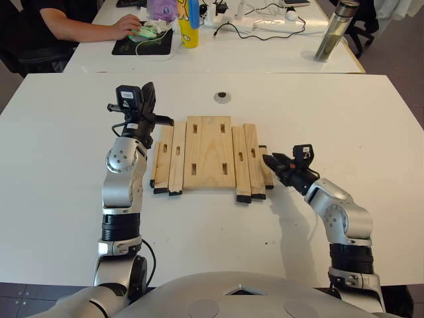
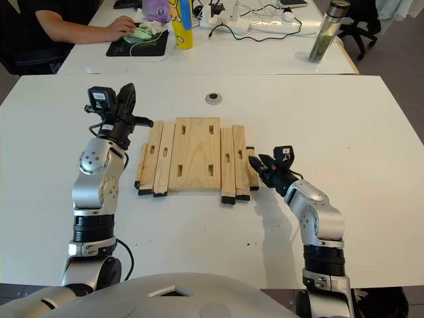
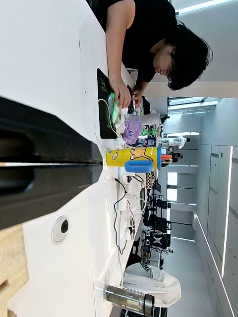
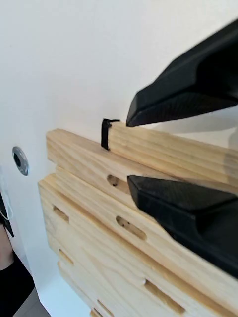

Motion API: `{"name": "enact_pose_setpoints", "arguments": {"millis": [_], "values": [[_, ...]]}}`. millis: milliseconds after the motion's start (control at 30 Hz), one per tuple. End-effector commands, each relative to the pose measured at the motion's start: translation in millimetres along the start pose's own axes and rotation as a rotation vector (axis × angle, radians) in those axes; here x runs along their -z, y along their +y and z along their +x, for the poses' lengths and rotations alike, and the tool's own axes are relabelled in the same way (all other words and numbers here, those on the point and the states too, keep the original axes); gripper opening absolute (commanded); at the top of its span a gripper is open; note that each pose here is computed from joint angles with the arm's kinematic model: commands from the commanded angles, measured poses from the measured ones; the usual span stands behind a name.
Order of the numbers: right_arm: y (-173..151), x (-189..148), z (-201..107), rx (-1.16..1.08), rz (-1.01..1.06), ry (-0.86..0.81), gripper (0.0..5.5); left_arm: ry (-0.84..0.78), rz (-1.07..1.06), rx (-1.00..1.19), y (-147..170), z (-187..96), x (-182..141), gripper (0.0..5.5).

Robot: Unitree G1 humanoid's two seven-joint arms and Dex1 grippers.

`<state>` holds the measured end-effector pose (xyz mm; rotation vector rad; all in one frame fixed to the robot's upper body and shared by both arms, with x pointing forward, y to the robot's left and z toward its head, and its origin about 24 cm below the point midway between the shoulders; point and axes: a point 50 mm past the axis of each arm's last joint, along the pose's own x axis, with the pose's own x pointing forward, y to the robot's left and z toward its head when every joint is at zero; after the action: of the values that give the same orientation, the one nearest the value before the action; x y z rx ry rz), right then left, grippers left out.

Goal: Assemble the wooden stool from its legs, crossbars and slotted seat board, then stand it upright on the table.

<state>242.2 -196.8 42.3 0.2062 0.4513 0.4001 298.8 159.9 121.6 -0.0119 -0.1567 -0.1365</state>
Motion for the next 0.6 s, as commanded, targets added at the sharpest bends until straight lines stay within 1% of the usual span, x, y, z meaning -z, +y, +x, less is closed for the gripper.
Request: {"name": "enact_pose_setpoints", "arguments": {"millis": [33,167,333,433,600], "values": [[3.1,-0.4,-1.5,-0.020,-0.045,0.043,2.47,0.019,-0.008,0.003,-1.3,-1.9,2.9,0.00],[-1.9,-0.6,-2.1,0.010,-0.056,0.054,2.47,0.029,-0.011,0.005,-2.0,-2.9,5.1,0.00],[-13.6,-5.5,-4.3,0.053,0.072,0.003,2.47,0.042,-0.016,0.005,-3.2,-5.4,8.3,0.00],[-14.0,-3.1,-5.0,0.045,0.027,0.040,2.47,0.045,-0.017,0.005,-3.8,-5.8,9.0,0.00],[-6.1,4.8,-3.2,-0.006,-0.009,0.103,2.47,0.043,-0.016,0.008,-3.9,-4.8,8.4,0.00]]}}
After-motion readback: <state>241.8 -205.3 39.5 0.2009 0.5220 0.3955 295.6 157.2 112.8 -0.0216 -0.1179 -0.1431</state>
